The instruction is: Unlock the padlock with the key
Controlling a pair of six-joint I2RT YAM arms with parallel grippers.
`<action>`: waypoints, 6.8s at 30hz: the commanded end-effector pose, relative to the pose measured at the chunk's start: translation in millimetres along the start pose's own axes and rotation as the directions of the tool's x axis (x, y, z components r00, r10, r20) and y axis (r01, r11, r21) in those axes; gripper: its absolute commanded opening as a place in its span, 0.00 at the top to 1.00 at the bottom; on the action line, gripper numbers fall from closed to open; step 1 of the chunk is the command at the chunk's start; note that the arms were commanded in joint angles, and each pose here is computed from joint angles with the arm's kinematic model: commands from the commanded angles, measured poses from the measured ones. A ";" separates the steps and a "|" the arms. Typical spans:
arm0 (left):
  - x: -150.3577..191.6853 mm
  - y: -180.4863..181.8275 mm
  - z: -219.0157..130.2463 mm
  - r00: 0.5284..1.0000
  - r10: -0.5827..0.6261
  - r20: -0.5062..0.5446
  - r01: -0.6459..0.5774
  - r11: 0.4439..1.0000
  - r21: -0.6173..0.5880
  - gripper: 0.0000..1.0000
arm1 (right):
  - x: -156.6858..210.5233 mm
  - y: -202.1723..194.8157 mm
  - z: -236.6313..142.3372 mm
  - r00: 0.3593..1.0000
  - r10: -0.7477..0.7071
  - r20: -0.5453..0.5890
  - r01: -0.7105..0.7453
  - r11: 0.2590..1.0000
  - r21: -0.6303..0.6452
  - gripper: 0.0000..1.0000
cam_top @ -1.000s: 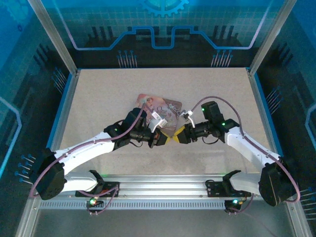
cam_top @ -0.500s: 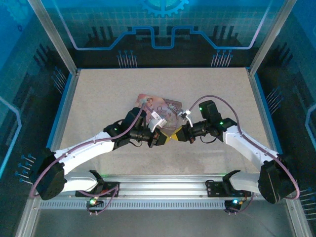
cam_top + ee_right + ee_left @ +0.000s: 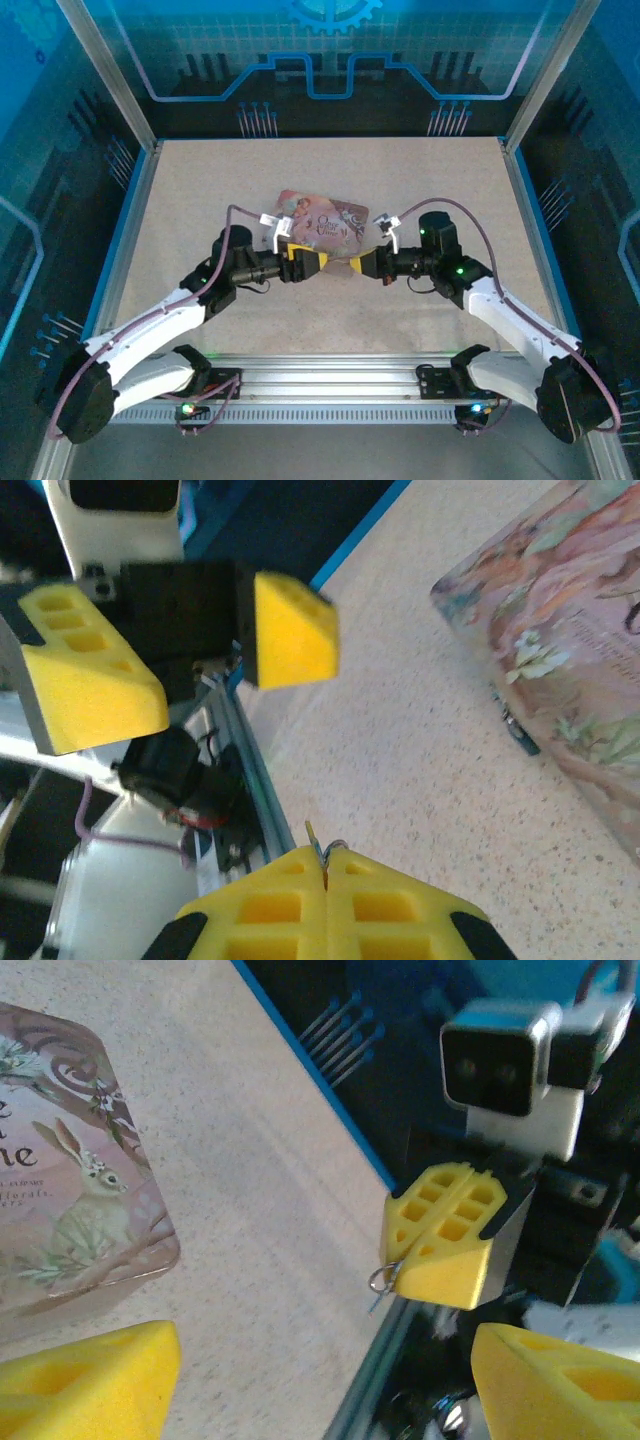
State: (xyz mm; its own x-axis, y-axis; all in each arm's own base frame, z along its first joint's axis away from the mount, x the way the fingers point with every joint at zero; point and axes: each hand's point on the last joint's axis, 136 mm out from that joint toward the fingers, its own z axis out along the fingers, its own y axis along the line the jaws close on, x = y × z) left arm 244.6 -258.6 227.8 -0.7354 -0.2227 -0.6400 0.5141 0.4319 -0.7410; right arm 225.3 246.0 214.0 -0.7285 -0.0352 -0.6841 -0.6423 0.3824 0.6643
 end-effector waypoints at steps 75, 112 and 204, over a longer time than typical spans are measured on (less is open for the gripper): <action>-12.6 -33.3 13.1 0.985 -0.171 0.008 0.170 0.984 0.052 1.00 | -22.9 49.4 27.3 0.998 -0.053 -0.042 0.044 0.979 -0.197 0.58; -10.9 -27.9 17.0 0.984 -0.177 -0.006 0.177 0.982 0.071 1.00 | -17.9 39.7 31.8 0.997 -0.022 -0.067 0.011 0.987 -0.158 0.81; 59.9 167.1 37.2 0.995 0.091 -0.043 -0.100 0.927 -0.362 0.33 | 47.3 -121.0 75.1 0.911 0.406 -0.070 -0.364 0.872 0.328 0.99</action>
State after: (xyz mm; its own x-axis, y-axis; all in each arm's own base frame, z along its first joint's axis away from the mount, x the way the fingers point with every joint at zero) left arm 302.9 -227.6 56.6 -0.7238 -0.1637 -0.6703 0.3529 0.7469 -0.5635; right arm 301.6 277.1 106.5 -0.9085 0.0706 -0.4119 -0.2952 0.5893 0.7521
